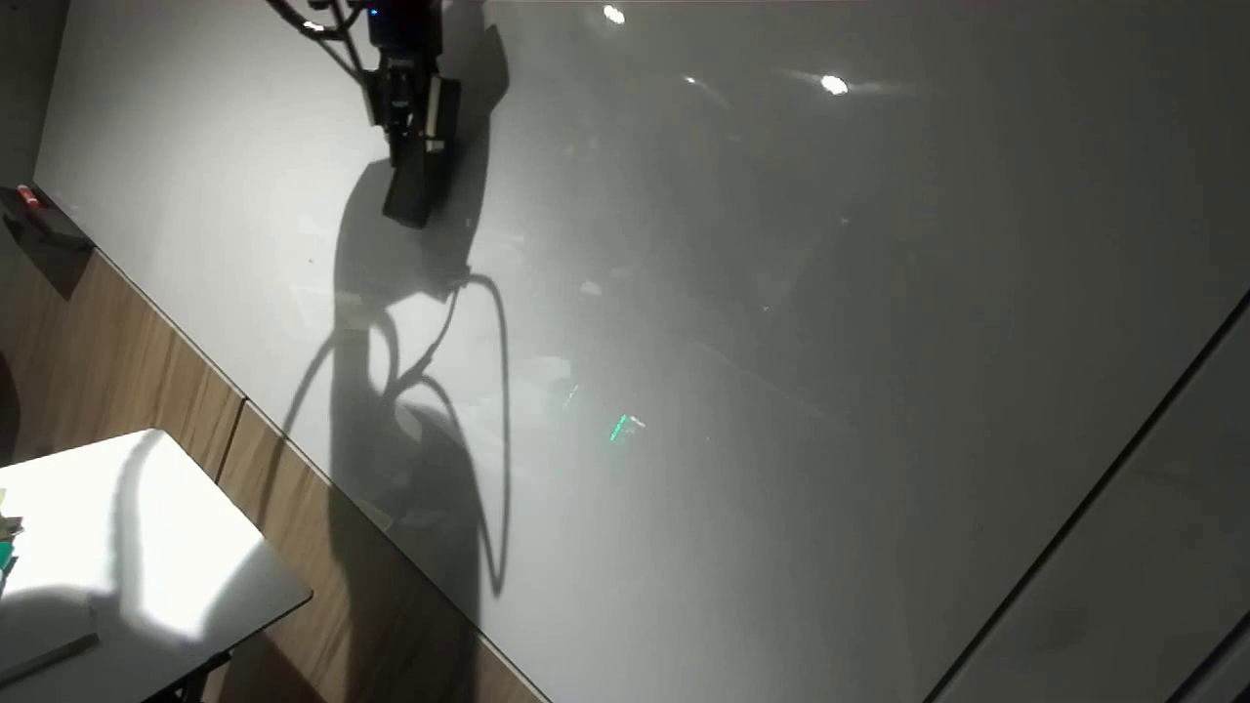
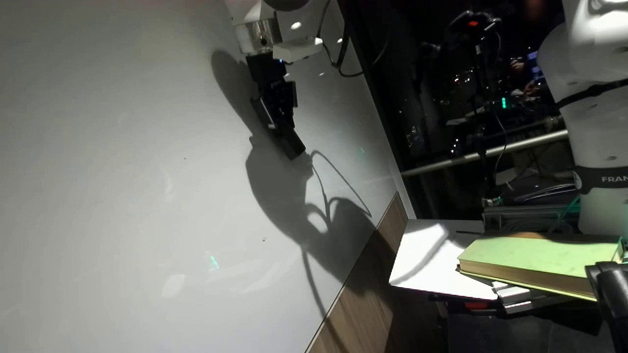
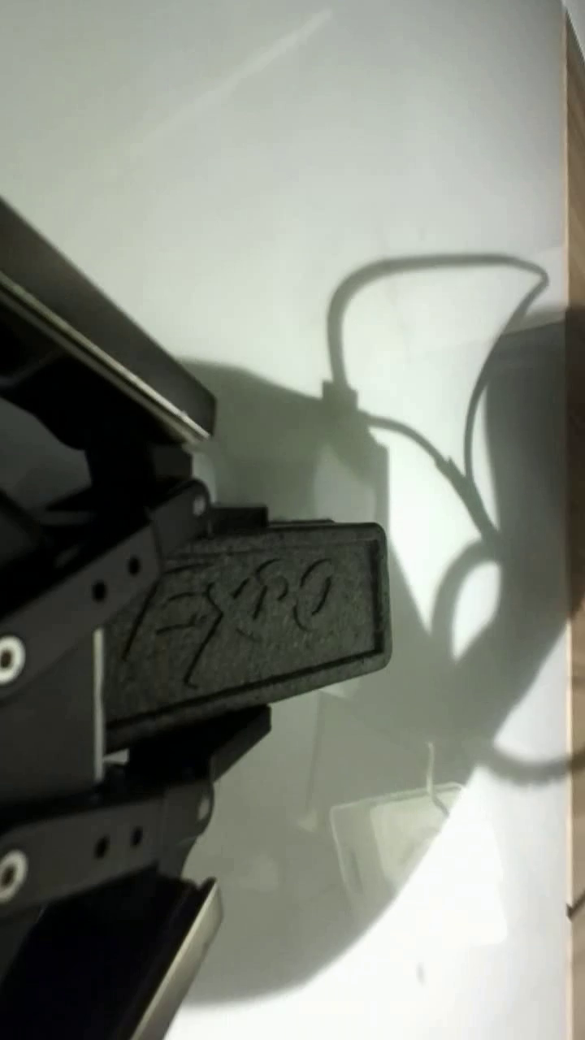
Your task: Use the eraser from the table to wipe the whiteboard.
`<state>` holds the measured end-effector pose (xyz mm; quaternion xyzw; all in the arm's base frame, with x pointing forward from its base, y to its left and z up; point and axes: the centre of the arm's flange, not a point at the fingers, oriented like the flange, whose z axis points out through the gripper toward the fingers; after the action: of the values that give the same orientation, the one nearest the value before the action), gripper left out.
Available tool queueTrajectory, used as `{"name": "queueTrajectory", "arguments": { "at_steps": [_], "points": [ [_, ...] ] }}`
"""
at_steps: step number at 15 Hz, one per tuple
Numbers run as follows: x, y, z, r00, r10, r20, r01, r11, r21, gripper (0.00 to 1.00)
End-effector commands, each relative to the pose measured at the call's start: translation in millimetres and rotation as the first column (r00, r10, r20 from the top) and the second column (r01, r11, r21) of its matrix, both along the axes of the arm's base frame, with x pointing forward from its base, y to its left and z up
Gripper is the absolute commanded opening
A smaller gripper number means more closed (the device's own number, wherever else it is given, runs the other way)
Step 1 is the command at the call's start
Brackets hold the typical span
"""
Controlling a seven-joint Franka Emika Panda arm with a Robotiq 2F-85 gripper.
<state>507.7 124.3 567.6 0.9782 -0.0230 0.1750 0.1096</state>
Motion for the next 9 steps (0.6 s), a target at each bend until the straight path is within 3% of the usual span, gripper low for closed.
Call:
{"name": "queueTrajectory", "arguments": {
  "at_steps": [1,4,9],
  "points": [
    [-30,50,-82,0.998,0.035,-0.051,-0.033,0.999,0.033,0.29],
    [-53,48,-149,0.992,0.031,-0.125,-0.032,0.999,-0.006,0.29],
    [-85,-2,-231,0.968,-0.035,-0.247,0.021,0.998,-0.058,0.29]
  ]
}}
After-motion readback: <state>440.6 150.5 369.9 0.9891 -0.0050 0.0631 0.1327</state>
